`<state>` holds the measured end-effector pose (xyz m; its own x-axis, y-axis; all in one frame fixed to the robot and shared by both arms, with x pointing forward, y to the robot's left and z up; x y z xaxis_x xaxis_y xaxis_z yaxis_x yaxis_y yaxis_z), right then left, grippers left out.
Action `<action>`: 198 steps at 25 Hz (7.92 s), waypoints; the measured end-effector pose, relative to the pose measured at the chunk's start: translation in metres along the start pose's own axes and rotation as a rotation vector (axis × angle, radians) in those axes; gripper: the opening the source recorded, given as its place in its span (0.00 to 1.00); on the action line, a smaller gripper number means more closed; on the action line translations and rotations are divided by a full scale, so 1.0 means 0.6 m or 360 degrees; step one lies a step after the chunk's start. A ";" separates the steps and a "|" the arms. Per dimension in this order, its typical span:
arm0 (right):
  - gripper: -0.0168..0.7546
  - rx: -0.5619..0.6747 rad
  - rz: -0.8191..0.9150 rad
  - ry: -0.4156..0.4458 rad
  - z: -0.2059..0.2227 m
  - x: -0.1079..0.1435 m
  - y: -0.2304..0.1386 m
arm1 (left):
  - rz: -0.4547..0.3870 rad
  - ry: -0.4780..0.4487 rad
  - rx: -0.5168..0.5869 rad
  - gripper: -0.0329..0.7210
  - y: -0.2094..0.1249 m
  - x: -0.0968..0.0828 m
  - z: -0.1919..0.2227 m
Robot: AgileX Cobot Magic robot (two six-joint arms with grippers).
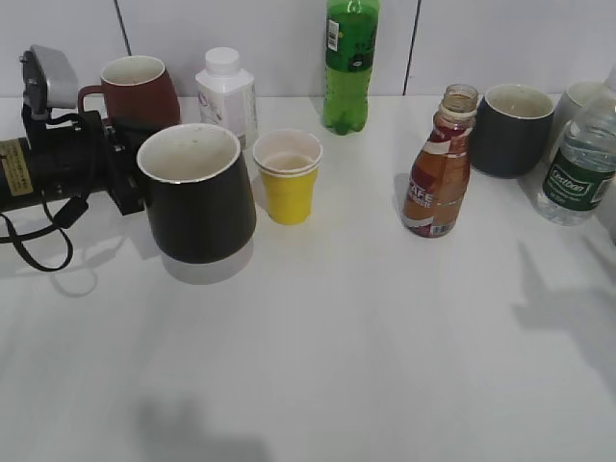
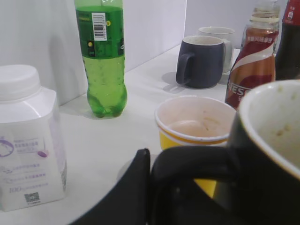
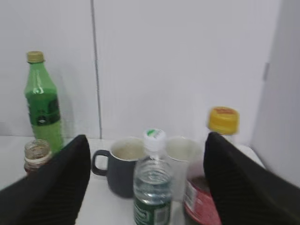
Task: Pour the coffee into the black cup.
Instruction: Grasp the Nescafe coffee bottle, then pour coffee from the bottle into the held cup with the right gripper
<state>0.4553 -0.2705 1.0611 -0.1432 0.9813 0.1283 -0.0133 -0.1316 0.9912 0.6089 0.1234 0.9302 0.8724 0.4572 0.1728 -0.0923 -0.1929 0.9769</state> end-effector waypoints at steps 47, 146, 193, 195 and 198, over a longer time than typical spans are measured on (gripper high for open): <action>0.87 0.0642 0.0101 0.0804 0.290 0.119 -0.353 | 0.0000 0.0000 0.0000 0.09 0.000 0.000 0.000; 0.72 -0.0235 -0.2177 0.0994 0.192 0.162 -0.054 | 0.0085 -0.0375 -0.0063 0.09 0.137 -0.235 0.211; 0.72 -0.0276 -0.2297 0.0993 0.192 0.162 -0.054 | 0.0083 -0.0397 -0.0104 0.09 0.145 -0.239 0.209; 0.72 -0.0276 -0.2297 0.0993 0.192 0.162 -0.054 | 0.0085 -0.0399 -0.0103 0.09 0.145 -0.240 0.209; 0.72 -0.0277 -0.2299 0.0993 0.192 0.162 -0.054 | 0.0097 -0.0410 -0.0099 0.09 0.144 -0.242 0.209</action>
<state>0.5557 -0.1546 1.0452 -0.2770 0.0848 -0.9571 -0.5953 0.7667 0.2403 0.5344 -0.0682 0.9736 0.9570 0.2086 0.2014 -0.1707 -0.1559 0.9729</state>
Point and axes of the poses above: a point on each arm's last joint axis where the gripper is mounted, z pointing out along that axis toward the gripper, x along the wrist's bending axis when the last joint is at zero, y = z × x, the point moved 9 cm from there along z, pointing out along that axis toward the gripper, and after that the axes turned 9 degrees about z, right-handed, at the moved point
